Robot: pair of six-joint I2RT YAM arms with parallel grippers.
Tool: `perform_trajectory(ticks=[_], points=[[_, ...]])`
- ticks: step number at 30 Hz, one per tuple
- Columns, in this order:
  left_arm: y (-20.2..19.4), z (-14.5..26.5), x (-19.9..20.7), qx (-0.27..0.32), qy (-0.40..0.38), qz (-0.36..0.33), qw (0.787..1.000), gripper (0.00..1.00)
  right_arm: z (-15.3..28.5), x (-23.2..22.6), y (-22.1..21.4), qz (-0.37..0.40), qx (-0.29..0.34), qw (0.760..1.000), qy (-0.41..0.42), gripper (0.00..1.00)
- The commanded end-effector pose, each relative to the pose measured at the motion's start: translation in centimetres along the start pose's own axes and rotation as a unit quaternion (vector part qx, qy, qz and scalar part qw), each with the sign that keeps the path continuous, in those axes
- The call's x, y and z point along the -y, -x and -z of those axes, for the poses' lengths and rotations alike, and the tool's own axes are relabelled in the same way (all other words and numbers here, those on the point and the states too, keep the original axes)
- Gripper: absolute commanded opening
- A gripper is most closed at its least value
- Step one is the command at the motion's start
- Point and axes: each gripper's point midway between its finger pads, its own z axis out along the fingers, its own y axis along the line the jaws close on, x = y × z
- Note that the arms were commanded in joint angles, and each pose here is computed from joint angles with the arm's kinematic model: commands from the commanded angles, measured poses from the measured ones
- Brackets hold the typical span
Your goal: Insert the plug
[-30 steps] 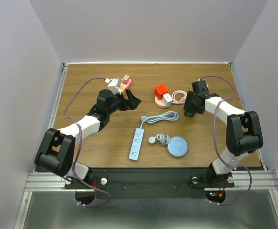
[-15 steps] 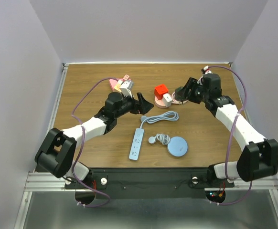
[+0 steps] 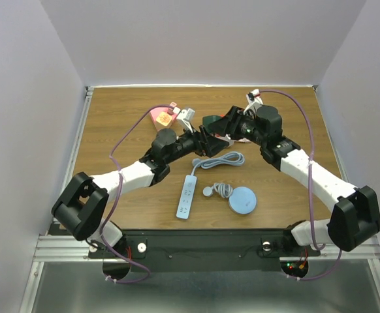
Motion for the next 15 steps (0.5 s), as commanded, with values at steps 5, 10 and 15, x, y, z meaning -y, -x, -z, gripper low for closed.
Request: perform_trajectory(ticks=[5, 10, 15], points=[[3.4, -0.5, 1.5, 0.064, -0.009, -0.012, 0.998, 0.99, -0.3, -4.8, 1.7, 0.004, 0.042, 0.996, 0.080, 0.00], [4.8, 0.4, 0.2, 0.100, 0.042, -0.025, 0.994, 0.96, -0.1, -4.8, 1.2, 0.003, 0.035, 0.996, 0.085, 0.00], [5.5, 0.5, -0.4, 0.117, 0.061, -0.024, 0.991, 0.65, -0.4, -4.4, 0.4, -0.002, 0.026, 0.996, 0.080, 0.00]])
